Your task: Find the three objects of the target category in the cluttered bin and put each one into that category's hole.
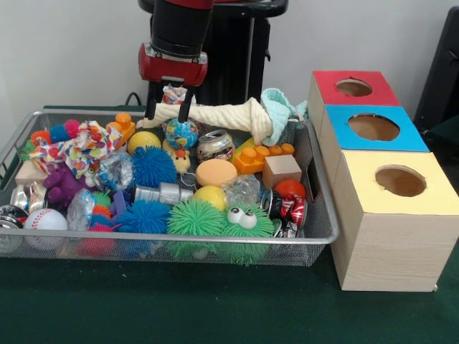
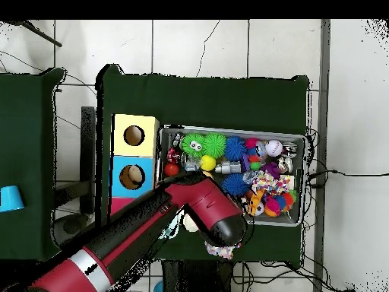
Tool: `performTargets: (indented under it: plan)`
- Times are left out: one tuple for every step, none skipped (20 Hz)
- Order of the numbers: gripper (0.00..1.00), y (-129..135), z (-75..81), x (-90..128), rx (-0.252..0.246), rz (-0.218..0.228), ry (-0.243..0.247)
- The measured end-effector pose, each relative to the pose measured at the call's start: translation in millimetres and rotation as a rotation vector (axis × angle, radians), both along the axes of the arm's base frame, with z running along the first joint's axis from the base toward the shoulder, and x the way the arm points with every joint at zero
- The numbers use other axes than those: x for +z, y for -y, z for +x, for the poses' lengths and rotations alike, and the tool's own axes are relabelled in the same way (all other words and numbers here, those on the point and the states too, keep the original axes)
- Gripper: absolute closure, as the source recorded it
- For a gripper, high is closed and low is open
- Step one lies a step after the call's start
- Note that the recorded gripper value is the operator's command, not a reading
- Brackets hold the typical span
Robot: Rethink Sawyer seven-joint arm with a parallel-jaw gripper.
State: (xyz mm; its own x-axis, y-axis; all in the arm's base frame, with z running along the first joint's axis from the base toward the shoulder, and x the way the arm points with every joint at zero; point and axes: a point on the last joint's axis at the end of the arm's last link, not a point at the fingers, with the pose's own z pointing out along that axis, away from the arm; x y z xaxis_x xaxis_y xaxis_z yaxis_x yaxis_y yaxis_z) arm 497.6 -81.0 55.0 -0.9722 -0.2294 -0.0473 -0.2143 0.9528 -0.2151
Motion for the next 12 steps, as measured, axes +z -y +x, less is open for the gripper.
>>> performTargets:
  plan:
    - [0.00, 0.6, 0.1, -0.1, -0.001, -0.002, 0.002]
    - [0.00, 0.8, 0.2, -0.1, -0.002, -0.002, 0.003]
    - [0.00, 0.7, 0.2, -0.2, -0.002, -0.002, 0.003]
    - [0.00, 0.5, 0.2, -0.4, -0.002, -0.002, 0.003]
    - [0.00, 0.5, 0.2, -0.4, -0.002, -0.002, 0.004]
    - [0.00, 0.5, 0.2, -0.4, -0.002, -0.002, 0.004]
    - [0.00, 0.5, 0.2, -0.5, -0.002, -0.001, 0.004]
    - [0.00, 0.4, 0.1, -0.6, -0.002, -0.001, 0.004]
    - [0.00, 0.3, 0.1, -0.8, -0.002, -0.001, 0.004]
    - [0.00, 0.3, 0.1, -0.9, -0.002, -0.001, 0.003]
    - [0.00, 0.0, 0.0, -1.3, -0.004, 0.001, 0.004]
    - [0.00, -0.6, 0.0, -2.0, -0.006, 0.003, 0.007]
